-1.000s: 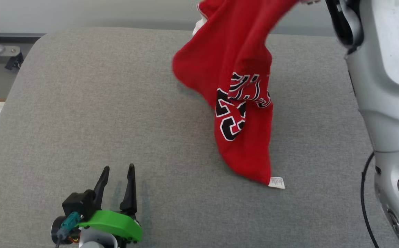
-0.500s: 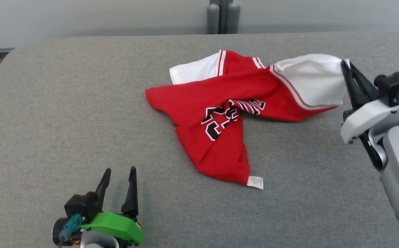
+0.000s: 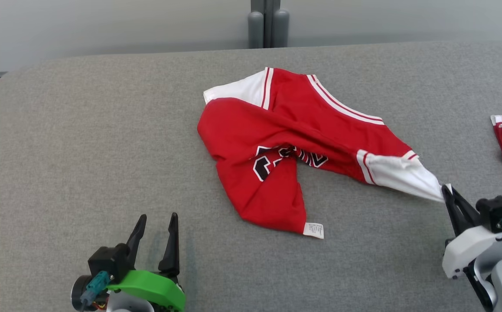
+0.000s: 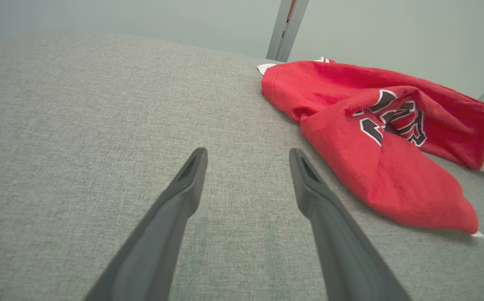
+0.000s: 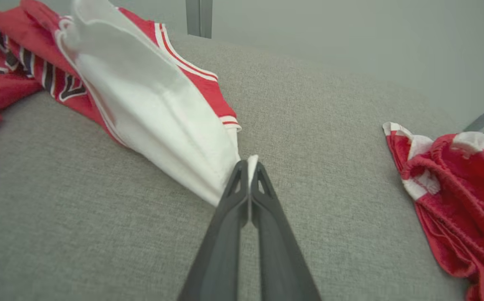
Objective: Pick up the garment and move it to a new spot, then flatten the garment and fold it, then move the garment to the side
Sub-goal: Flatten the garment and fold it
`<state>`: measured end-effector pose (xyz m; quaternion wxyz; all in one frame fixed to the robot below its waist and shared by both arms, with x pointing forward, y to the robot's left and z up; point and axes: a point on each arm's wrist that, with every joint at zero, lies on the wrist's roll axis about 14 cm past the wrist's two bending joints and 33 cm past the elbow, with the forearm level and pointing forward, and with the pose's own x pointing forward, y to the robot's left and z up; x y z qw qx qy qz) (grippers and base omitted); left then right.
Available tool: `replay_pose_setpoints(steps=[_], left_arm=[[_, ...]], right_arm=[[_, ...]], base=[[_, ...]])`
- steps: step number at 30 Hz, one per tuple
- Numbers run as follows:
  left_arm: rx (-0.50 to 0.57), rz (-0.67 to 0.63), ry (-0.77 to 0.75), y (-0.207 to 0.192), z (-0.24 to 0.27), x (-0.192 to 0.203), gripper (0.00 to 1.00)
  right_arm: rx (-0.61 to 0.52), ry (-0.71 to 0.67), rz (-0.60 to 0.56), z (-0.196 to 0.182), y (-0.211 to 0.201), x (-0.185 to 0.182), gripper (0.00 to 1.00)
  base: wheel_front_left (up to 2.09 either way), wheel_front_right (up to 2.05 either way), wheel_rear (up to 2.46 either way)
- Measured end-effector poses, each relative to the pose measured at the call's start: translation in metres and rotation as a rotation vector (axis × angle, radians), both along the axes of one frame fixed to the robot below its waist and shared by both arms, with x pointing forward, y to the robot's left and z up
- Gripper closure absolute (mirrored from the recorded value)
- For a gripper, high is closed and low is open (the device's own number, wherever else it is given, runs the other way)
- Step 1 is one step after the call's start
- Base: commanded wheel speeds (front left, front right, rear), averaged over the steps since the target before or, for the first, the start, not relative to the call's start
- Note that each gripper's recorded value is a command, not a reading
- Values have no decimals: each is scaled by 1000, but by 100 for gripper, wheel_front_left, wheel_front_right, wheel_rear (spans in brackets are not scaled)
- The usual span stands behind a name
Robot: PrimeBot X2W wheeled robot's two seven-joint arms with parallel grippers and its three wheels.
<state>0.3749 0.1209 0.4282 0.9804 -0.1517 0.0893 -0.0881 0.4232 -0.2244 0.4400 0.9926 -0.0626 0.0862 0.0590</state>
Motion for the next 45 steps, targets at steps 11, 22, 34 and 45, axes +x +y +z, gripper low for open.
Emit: replay_pose_setpoints(steps=[11, 22, 34, 45], left_arm=[[-1, -2, -9, -1, 3, -4, 0], [-3, -14, 1, -5, 0, -2, 0], [6, 4, 5, 2, -2, -3, 0], [8, 3, -8, 2, 3, -4, 0]], right_arm=[[23, 31, -58, -12, -12, -27, 0], [73, -145, 68, 45, 36, 23, 0], [200, -40, 60, 16, 59, 34, 0], [261, 17, -17, 0, 47, 26, 100]], base=[[0, 0, 0], [0, 0, 0], [0, 0, 0], [0, 0, 0]])
